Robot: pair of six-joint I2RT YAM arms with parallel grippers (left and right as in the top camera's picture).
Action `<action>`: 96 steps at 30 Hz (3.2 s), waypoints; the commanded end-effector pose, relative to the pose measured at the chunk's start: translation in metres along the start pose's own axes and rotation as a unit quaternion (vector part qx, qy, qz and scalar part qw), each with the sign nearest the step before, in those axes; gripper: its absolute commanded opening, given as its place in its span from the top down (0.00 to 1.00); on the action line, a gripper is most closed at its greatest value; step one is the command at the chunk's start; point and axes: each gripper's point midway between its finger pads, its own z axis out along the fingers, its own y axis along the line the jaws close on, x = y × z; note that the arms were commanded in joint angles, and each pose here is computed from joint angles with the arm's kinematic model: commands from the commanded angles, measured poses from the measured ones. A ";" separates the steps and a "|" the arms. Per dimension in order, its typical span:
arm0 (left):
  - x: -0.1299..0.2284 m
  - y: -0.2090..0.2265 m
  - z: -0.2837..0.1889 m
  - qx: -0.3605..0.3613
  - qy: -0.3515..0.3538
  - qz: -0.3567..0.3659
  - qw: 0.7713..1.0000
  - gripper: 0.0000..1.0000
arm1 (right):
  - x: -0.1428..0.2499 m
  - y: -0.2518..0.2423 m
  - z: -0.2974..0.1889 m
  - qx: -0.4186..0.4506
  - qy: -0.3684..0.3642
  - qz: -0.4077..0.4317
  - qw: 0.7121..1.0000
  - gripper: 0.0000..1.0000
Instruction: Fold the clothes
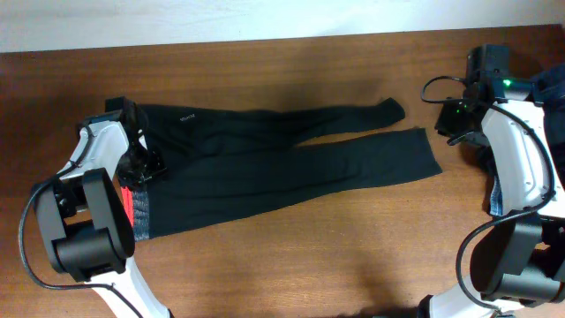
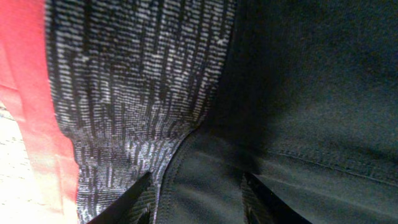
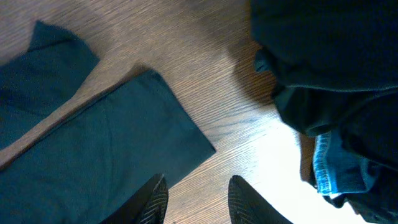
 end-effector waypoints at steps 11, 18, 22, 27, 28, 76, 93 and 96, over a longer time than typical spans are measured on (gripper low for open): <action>-0.001 0.003 -0.004 -0.005 -0.008 -0.002 1.000 0.51 | 0.004 0.032 -0.001 -0.078 0.010 -0.082 0.994 0.70; -0.002 0.002 -0.004 -0.005 -0.011 -0.002 1.000 0.50 | 0.009 0.034 0.001 -0.083 0.019 -0.083 0.993 0.94; -0.010 -0.004 -0.006 0.013 -0.026 -0.002 1.000 0.50 | 0.008 0.045 -0.001 -0.115 0.018 -0.082 0.990 0.88; -0.034 -0.016 -0.039 0.039 -0.059 -0.001 0.997 0.50 | 0.003 0.053 -0.003 -0.135 0.006 -0.082 0.987 0.76; -0.041 -0.017 -0.053 0.041 -0.069 -0.001 0.997 0.50 | 0.001 0.054 -0.003 -0.136 0.002 -0.082 0.987 0.73; -0.066 -0.037 -0.013 0.067 -0.140 -0.007 0.988 0.42 | -0.059 0.158 0.063 -0.128 -0.155 -0.227 0.953 0.18; -0.072 -0.036 -0.009 0.060 -0.150 -0.008 0.987 0.42 | -0.034 0.171 0.112 -0.154 -0.100 -0.238 0.954 0.50; -0.070 -0.036 0.004 0.057 -0.137 -0.008 0.989 0.43 | -0.031 0.171 0.118 -0.153 -0.095 -0.238 0.954 0.50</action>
